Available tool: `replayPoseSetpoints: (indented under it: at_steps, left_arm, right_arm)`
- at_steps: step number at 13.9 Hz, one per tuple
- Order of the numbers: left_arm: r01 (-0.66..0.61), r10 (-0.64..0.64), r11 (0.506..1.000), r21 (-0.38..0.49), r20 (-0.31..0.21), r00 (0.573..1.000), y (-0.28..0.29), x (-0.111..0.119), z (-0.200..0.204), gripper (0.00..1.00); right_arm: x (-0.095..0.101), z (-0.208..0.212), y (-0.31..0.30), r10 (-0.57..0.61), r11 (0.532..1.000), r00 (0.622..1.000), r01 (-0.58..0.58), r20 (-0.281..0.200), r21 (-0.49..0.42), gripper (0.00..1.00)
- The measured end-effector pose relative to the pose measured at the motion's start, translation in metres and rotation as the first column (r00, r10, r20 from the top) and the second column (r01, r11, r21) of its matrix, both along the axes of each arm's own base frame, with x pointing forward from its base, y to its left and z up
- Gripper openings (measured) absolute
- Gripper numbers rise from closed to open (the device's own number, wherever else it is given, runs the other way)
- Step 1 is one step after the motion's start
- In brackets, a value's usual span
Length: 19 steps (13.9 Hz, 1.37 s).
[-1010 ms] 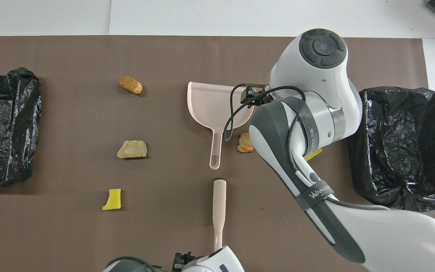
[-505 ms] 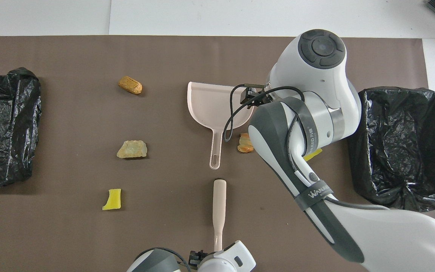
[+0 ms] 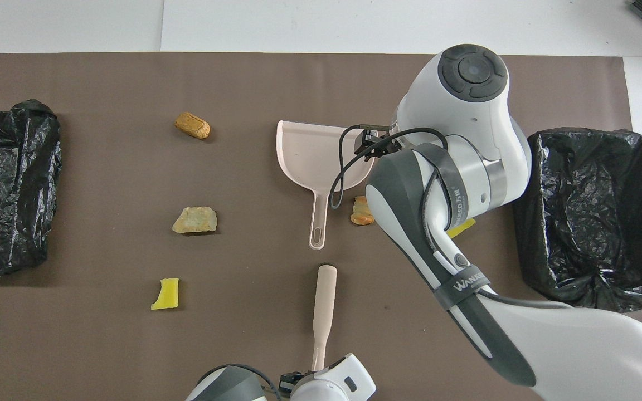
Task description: Sweep and dump trash in bin
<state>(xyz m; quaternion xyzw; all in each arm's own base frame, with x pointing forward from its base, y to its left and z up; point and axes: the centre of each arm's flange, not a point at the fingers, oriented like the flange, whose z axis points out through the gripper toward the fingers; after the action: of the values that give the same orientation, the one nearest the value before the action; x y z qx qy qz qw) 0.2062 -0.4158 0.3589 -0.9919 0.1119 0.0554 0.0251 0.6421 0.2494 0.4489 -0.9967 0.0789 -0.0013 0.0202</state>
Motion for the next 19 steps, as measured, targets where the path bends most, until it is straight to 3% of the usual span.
replayPoseSetpoints:
  at_steps: [3,7,10,12,16,17,19]
  left_arm:
    - [-0.063,0.067,0.996,0.069,-0.047,0.997,0.017,0.027,0.016,0.26]
    - [-0.231,0.245,0.960,0.156,-0.077,0.966,0.088,0.095,0.059,0.26]
    - [-0.314,0.351,0.914,0.258,-0.109,0.930,0.151,0.100,0.096,0.26]
    - [-0.425,0.476,0.842,0.332,-0.087,0.875,0.175,0.089,0.102,0.26]
    - [-0.635,0.695,0.650,0.418,0.010,0.719,0.203,0.073,0.074,0.26]
    - [-0.678,0.740,0.593,0.434,0.037,0.671,0.208,0.070,0.061,0.26]
    - [-0.737,0.794,0.536,0.411,0.050,0.606,0.208,0.067,0.038,0.26]
  right_arm:
    - [0.000,0.000,0.000,0.000,1.000,1.000,0.000,0.000,0.000,1.00]
    - [-0.008,-0.004,0.018,0.002,1.000,1.000,-0.002,-0.011,0.004,1.00]
    - [-0.027,-0.030,0.064,-0.014,1.000,0.999,0.013,-0.049,-0.015,1.00]
    - [-0.034,-0.056,0.092,-0.038,0.999,0.998,0.036,-0.057,-0.024,1.00]
    - [-0.051,-0.083,0.121,-0.008,1.000,0.994,0.007,-0.107,-0.004,1.00]
    - [-0.058,-0.085,0.128,0.010,1.000,0.993,-0.010,-0.115,0.001,1.00]
    - [-0.068,-0.088,0.135,0.033,0.999,0.991,-0.033,-0.130,0.003,1.00]
